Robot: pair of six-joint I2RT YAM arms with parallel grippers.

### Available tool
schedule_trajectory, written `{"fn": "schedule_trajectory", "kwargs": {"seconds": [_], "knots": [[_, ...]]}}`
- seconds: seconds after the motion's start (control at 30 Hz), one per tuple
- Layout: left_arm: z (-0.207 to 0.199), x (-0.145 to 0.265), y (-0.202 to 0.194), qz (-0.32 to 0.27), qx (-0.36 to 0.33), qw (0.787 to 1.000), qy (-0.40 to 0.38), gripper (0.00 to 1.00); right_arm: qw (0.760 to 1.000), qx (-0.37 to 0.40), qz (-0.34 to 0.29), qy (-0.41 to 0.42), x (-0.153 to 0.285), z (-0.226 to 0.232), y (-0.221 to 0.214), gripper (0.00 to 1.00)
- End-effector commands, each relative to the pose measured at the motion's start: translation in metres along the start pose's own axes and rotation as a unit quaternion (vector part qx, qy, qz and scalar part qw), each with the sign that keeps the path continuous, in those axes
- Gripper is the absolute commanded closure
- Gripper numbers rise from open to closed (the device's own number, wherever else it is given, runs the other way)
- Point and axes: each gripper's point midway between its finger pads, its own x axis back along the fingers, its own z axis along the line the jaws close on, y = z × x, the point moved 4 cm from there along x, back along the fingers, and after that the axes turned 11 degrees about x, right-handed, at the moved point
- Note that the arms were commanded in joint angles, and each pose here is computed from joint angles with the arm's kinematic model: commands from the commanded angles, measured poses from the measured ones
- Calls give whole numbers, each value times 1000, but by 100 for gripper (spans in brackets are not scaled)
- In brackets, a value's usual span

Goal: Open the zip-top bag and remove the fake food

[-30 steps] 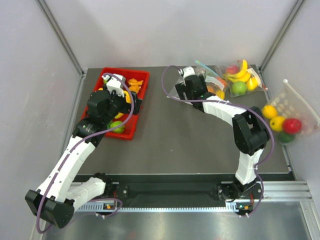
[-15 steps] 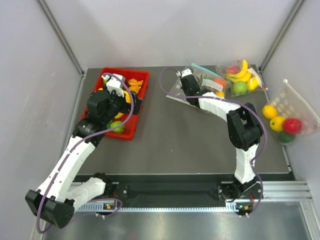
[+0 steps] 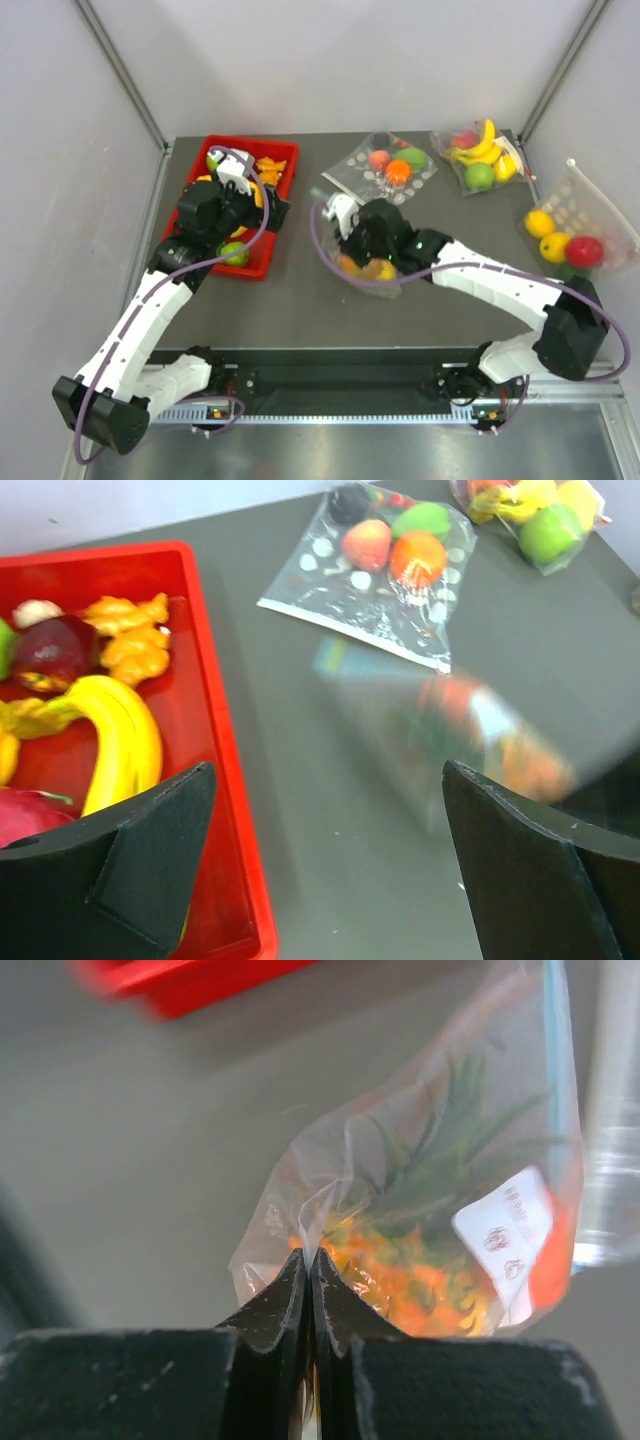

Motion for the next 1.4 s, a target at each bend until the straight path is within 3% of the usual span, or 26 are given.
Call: {"fn": "schedule_trajectory", "kwargs": {"seconds": [0.0,0.17,0.3,0.4,0.57,0.67,0.83,0.93,1.03,1.07,1.1,1.3,1.33,1.37], "knots": [[-8,-8,2,-4,23,999,-28,1,994,-8,14,109,7,67,-23,100],[-11,-13,-13,21,60,998,-18,1,989,-20,39,140,28,113,-53,100],[-11,-15,-34,44,70,996,21,1,990,-58,69,112,39,120,-80,99],[-17,-11,-74,94,92,991,21,1,988,-96,114,29,45,106,-114,99],[-43,10,-121,132,110,981,-90,1,974,-162,127,-96,56,73,-135,99],[-54,36,-115,111,94,979,-142,1,954,-220,119,-167,63,49,-138,99],[-58,52,-126,122,123,971,-162,1,924,-279,95,-244,75,9,-147,95],[-55,50,-142,136,131,968,-163,1,912,-290,97,-274,81,-7,-154,89],[-54,48,-150,132,135,967,-171,1,904,-291,106,-294,91,-13,-158,66],[-54,47,-150,129,139,967,-173,1,906,-285,110,-293,94,-14,-158,50],[-56,45,-147,120,139,966,-180,1,908,-286,100,-290,97,-14,-153,43],[-57,31,-146,121,145,967,-173,1,936,-239,39,-255,108,-10,-107,35],[-58,30,-143,115,143,968,-173,1,942,-225,31,-245,108,-4,-97,22],[-57,29,-142,116,140,968,-171,1,946,-216,16,-241,110,-5,-80,20]]}}
